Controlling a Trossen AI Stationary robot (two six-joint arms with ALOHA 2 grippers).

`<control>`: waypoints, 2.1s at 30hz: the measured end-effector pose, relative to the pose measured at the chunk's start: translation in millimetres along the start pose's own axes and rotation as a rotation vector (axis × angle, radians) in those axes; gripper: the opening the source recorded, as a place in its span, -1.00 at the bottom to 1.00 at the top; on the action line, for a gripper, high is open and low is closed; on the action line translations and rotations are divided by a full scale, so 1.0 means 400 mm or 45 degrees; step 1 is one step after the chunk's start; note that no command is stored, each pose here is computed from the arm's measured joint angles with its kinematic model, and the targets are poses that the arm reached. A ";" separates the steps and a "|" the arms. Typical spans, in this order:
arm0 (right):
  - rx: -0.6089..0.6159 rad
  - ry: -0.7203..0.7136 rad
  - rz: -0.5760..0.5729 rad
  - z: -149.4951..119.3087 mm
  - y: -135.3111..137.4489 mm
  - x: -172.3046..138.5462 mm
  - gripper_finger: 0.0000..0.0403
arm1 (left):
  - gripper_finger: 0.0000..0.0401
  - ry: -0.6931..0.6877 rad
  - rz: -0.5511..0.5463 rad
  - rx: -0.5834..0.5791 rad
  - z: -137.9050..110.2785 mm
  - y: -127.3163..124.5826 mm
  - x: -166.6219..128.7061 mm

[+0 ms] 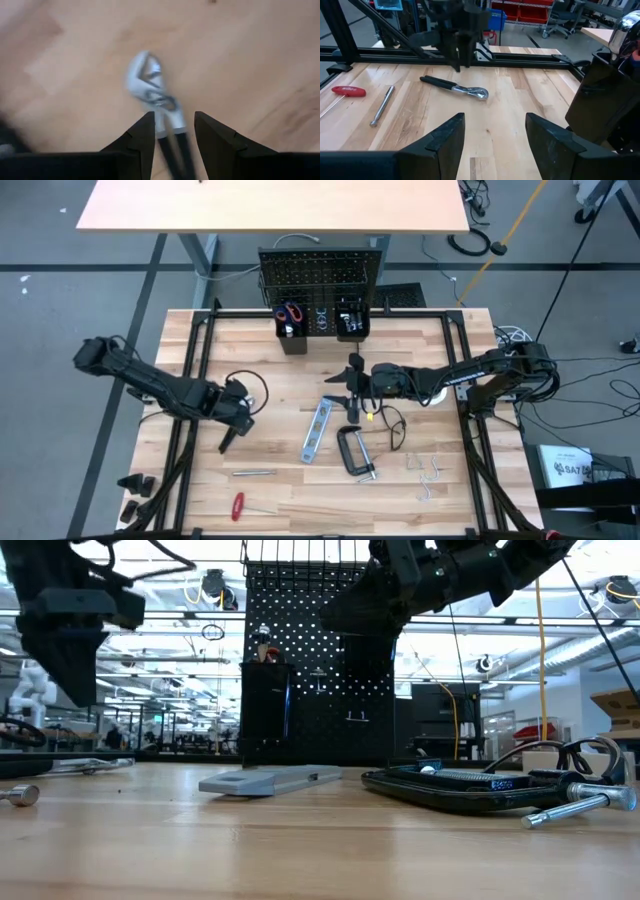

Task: Hang tools onto peg board
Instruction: Put the slip-joint pliers into the left black bin on the peg board

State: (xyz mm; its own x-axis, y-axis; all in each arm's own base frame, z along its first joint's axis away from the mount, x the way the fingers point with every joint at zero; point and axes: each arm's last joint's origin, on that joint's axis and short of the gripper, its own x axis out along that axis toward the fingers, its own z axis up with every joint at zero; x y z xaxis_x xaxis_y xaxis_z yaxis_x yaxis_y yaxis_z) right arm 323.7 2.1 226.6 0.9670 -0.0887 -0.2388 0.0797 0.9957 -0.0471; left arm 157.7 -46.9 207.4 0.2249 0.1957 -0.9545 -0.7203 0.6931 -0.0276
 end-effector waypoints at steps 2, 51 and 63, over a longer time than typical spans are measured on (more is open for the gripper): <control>0.001 0.000 -0.004 0.000 -0.003 0.000 0.00 | -0.33 -0.008 0.030 0.020 0.002 -0.004 -0.009; -0.019 0.055 0.006 -0.027 0.002 0.019 0.00 | 0.21 0.213 0.034 -0.026 -0.054 -0.007 0.178; 0.004 0.018 0.002 -0.084 0.008 0.078 0.00 | 0.21 0.182 0.012 -0.022 -0.059 0.006 0.195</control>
State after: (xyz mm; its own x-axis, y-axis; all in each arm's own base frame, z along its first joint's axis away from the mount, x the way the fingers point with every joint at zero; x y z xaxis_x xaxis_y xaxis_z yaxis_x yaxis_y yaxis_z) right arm 345.9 1.5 186.5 0.9636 -0.0871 -0.2527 0.0786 0.9960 -0.0435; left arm 158.2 -46.4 125.9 0.1237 0.1005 -0.9872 -0.7336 0.6792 -0.0228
